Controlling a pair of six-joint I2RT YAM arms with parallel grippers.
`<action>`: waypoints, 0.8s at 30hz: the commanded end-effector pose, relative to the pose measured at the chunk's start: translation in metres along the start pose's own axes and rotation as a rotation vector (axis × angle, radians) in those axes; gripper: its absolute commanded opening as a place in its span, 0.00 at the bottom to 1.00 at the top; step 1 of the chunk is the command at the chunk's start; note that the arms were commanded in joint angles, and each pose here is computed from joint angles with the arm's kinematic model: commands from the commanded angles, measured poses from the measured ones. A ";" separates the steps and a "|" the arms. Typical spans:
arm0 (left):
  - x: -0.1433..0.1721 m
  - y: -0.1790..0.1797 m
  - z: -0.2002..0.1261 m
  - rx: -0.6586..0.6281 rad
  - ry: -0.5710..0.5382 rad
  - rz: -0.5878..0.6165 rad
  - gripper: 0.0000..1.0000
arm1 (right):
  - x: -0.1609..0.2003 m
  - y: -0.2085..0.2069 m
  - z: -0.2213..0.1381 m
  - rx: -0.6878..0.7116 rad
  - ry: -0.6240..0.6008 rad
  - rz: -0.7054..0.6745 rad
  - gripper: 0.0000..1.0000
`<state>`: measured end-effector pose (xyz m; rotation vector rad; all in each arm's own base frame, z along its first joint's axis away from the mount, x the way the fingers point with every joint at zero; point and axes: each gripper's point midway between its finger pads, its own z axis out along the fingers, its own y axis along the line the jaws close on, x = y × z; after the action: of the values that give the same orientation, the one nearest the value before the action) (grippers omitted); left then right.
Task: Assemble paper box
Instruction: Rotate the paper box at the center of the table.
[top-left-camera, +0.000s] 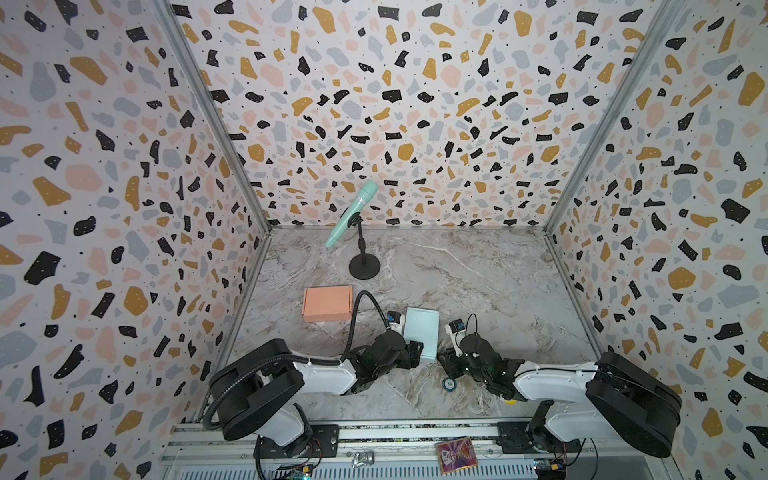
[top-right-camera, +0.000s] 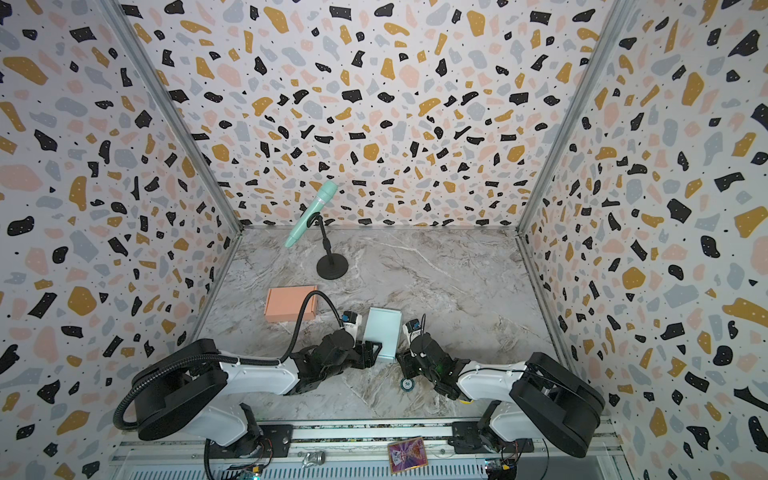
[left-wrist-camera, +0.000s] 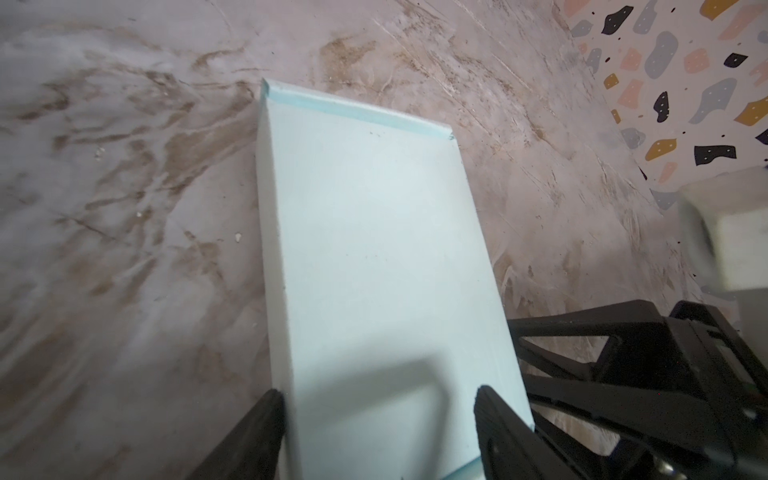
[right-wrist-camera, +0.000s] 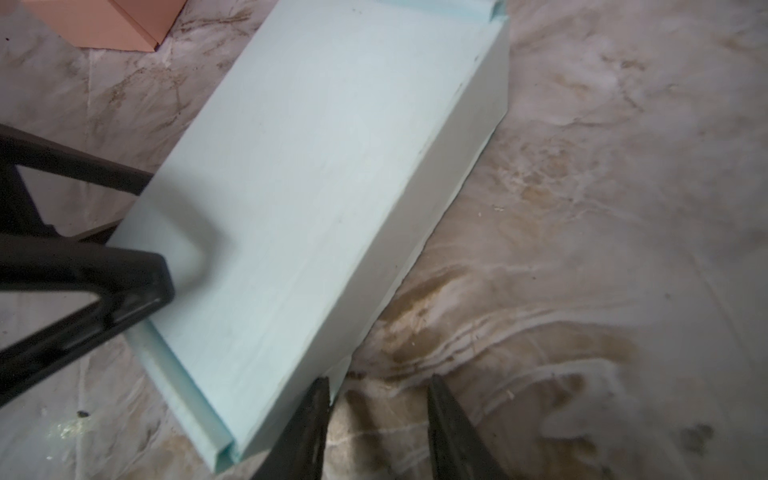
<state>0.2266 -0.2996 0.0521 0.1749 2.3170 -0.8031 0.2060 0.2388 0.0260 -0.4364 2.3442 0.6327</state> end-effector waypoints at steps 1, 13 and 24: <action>0.006 -0.049 -0.004 0.189 0.036 -0.019 0.72 | 0.003 0.025 0.003 -0.072 0.045 -0.006 0.41; -0.021 -0.013 -0.003 0.081 -0.022 -0.040 0.72 | 0.015 0.024 -0.006 -0.072 0.061 0.003 0.42; -0.065 0.016 -0.025 -0.086 -0.083 0.037 0.77 | 0.003 0.001 -0.032 -0.015 0.008 -0.006 0.53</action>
<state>0.2688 -0.2755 0.0921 0.1112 2.2660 -0.7358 0.1836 0.2295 0.0383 -0.4404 2.3503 0.6807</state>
